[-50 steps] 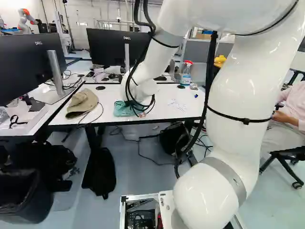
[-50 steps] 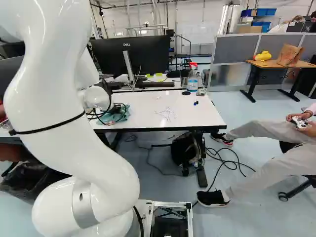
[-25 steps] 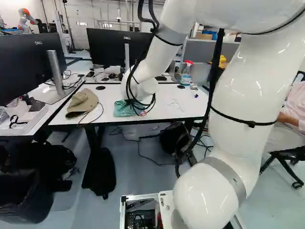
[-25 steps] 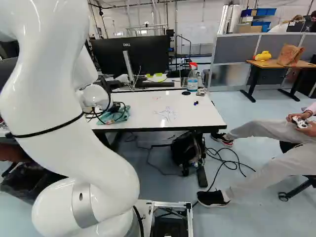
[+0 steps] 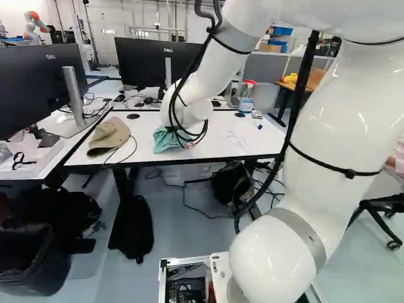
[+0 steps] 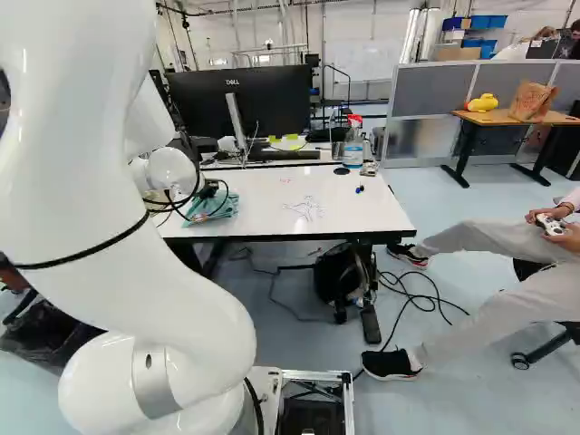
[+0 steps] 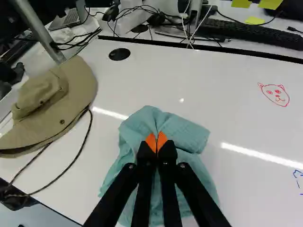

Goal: Clean the table with the green towel

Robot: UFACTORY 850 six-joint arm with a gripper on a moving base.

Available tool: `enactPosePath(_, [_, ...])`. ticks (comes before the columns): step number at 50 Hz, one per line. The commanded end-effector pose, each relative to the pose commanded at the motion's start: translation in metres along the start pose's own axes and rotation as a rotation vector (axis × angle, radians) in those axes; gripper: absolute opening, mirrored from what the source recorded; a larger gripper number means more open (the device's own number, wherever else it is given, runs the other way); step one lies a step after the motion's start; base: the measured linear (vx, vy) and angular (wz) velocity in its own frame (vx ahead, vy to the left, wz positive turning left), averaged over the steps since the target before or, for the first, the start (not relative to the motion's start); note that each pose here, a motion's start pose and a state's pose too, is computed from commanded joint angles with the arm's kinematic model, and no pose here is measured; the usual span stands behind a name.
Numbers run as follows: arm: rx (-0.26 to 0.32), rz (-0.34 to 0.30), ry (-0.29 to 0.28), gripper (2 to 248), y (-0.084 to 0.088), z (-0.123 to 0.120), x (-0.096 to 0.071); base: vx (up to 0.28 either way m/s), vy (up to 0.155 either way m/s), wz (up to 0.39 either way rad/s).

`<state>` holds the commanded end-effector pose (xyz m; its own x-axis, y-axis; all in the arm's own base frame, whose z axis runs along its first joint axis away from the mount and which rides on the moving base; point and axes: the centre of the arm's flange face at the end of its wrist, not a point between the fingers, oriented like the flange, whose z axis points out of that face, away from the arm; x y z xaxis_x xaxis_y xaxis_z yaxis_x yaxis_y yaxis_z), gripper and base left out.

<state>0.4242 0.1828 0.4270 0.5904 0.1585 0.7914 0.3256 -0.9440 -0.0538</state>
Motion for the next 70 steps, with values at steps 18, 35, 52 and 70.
enactPosePath(18, [0.001, 0.004, 0.043, 23, 0.002, -0.021, 0.009, 0.0, 0.0, 0.0])
enactPosePath(35, [-0.017, 0.017, 0.05, 23, 0.014, -0.048, -0.01, 0.0, 0.0, 0.0])
enactPosePath(52, [-0.056, 0.046, 0.055, 23, 0.034, -0.064, -0.022, 0.0, 0.0, 0.0])
enactPosePath(70, [-0.107, 0.083, 0.06, 23, 0.058, -0.074, -0.029, 0.0, 0.0, 0.0])
